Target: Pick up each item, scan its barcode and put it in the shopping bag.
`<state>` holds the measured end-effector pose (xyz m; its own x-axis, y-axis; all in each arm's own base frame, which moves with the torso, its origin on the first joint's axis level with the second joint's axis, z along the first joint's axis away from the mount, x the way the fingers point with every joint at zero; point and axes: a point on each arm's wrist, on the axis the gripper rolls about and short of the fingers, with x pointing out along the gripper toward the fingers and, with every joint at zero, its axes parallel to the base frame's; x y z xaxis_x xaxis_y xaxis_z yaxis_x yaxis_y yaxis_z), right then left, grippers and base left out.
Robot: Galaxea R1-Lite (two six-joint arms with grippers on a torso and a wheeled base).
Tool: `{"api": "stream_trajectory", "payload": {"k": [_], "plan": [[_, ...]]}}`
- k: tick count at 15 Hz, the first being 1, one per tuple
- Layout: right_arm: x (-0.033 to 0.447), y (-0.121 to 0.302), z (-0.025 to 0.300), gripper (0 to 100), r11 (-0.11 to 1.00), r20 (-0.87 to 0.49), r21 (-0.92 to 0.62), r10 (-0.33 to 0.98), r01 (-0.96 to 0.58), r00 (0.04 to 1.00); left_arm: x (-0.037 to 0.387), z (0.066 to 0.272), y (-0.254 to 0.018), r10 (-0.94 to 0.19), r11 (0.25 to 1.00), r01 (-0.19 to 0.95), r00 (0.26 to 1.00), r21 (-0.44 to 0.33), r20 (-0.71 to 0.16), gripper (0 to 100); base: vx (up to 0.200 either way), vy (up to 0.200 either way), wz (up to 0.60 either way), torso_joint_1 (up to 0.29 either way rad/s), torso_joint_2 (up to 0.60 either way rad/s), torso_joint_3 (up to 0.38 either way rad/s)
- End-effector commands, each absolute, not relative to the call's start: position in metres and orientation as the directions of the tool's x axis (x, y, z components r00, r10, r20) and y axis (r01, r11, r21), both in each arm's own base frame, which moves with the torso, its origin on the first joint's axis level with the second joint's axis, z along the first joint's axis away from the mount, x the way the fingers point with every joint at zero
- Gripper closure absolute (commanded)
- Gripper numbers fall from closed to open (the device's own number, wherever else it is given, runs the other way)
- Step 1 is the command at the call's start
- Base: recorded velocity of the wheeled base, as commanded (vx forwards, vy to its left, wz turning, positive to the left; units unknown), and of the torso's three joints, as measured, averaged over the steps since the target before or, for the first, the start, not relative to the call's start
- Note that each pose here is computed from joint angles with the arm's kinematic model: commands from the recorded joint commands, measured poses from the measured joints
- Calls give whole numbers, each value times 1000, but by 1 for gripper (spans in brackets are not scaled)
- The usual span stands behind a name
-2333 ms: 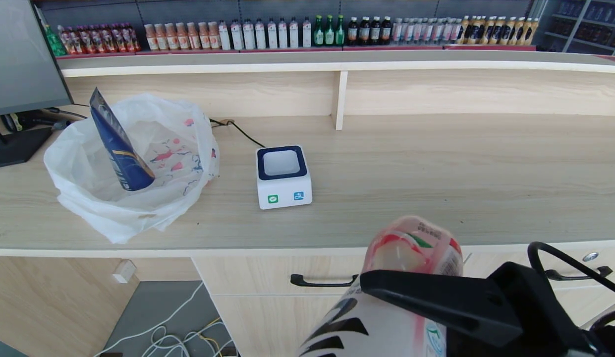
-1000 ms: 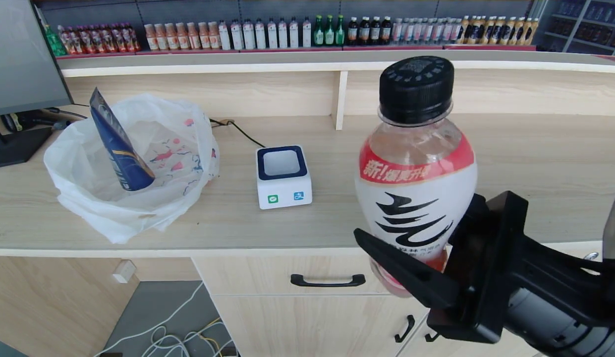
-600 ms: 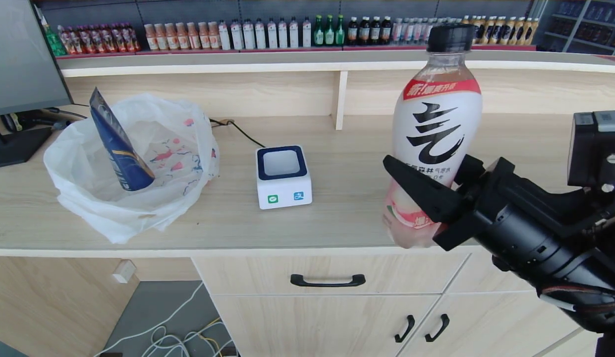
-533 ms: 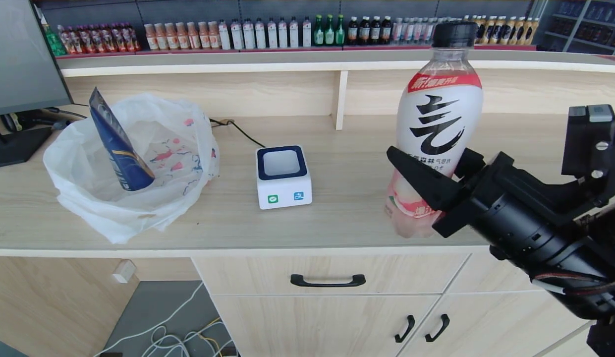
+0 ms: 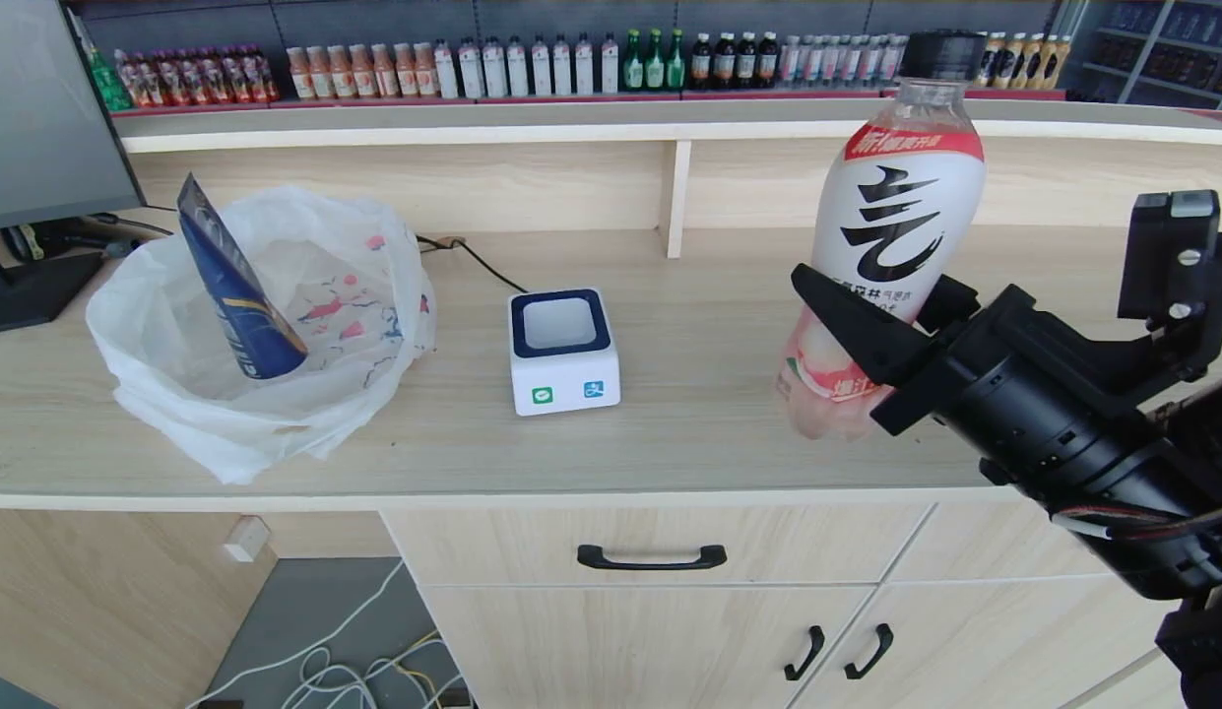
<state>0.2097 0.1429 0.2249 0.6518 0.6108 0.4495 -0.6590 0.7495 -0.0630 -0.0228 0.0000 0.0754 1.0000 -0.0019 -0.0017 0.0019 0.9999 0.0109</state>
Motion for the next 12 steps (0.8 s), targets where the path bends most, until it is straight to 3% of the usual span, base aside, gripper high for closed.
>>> {"api": "stream_trajectory", "payload": {"k": [1, 4, 12], "plan": [[206, 140, 228, 100, 750, 459, -63, 607, -658, 649, -23, 75, 0, -2, 1000, 2, 1000, 11, -2, 0, 0, 0, 0, 0, 0, 0], [211, 139, 222, 100, 758, 439, -56, 604, -650, 665, -23, 75, 0, -2, 1000, 2, 1000, 3, 0, 0, 0, 0, 0, 0, 0, 0], [205, 133, 233, 100, 759, 478, -52, 590, -649, 651, -23, 75, 0, -2, 1000, 2, 1000, 2, 0, 0, 0, 200, 0, -1, 2, 3]]}}
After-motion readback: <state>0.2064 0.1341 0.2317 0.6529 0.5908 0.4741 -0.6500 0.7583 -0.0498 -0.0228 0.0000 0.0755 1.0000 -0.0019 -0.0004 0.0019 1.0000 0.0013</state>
